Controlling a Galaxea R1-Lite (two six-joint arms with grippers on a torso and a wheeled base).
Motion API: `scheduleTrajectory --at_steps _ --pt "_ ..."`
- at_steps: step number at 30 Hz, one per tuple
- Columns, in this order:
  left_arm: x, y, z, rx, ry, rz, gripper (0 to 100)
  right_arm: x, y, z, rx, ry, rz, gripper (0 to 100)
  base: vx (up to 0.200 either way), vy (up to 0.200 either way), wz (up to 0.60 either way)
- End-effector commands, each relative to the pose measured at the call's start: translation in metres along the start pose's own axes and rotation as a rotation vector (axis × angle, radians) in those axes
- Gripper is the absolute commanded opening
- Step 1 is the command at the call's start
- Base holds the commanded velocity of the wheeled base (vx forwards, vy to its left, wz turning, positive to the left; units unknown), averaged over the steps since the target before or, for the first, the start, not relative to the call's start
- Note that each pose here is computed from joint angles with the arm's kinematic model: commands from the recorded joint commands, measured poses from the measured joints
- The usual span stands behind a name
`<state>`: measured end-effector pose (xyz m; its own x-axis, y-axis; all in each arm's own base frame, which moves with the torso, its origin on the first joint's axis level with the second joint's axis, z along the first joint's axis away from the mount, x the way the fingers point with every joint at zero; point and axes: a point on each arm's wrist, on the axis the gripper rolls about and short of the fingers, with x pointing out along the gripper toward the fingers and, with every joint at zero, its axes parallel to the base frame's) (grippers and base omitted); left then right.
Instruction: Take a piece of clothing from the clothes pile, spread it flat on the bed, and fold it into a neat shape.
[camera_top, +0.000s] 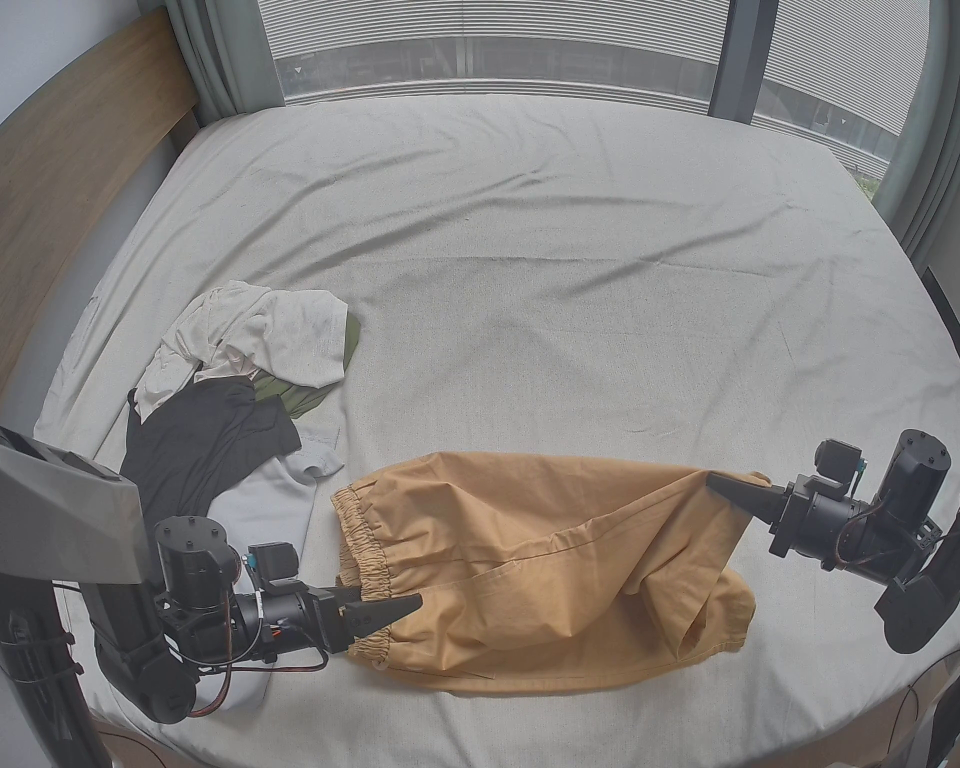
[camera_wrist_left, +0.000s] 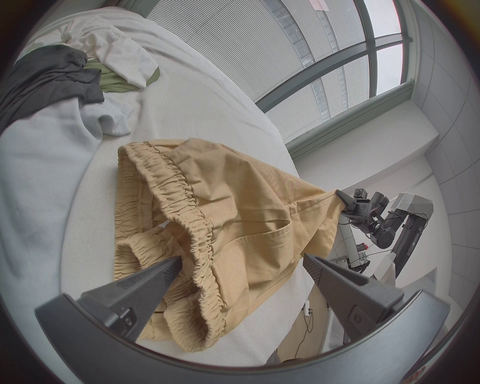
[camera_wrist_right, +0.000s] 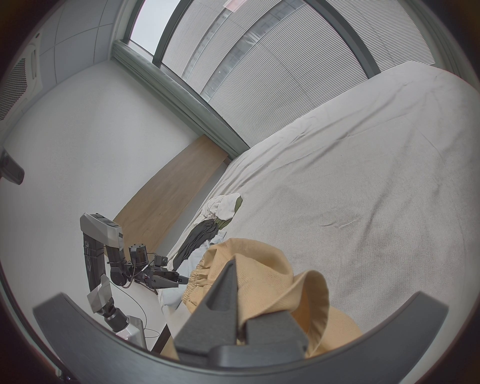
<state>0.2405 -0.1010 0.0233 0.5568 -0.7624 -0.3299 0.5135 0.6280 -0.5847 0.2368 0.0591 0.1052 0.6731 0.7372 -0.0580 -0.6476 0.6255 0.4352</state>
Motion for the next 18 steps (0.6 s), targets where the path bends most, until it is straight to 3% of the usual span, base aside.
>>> scheduleTrajectory --at_steps 1,7,18 --pt "0.008 0.001 -0.002 0.003 0.011 -0.009 100 -0.001 -0.001 0.001 -0.002 -0.005 -0.001 0 0.0 0.0 0.0" --pt "0.019 -0.005 0.004 0.032 -0.008 -0.045 100 -0.001 -0.001 0.001 -0.002 -0.006 -0.002 0 0.0 0.0 0.0" --pt "0.033 0.003 0.003 0.033 -0.018 -0.02 100 -0.002 -0.002 0.003 -0.005 -0.012 -0.008 0 0.0 0.0 0.0"
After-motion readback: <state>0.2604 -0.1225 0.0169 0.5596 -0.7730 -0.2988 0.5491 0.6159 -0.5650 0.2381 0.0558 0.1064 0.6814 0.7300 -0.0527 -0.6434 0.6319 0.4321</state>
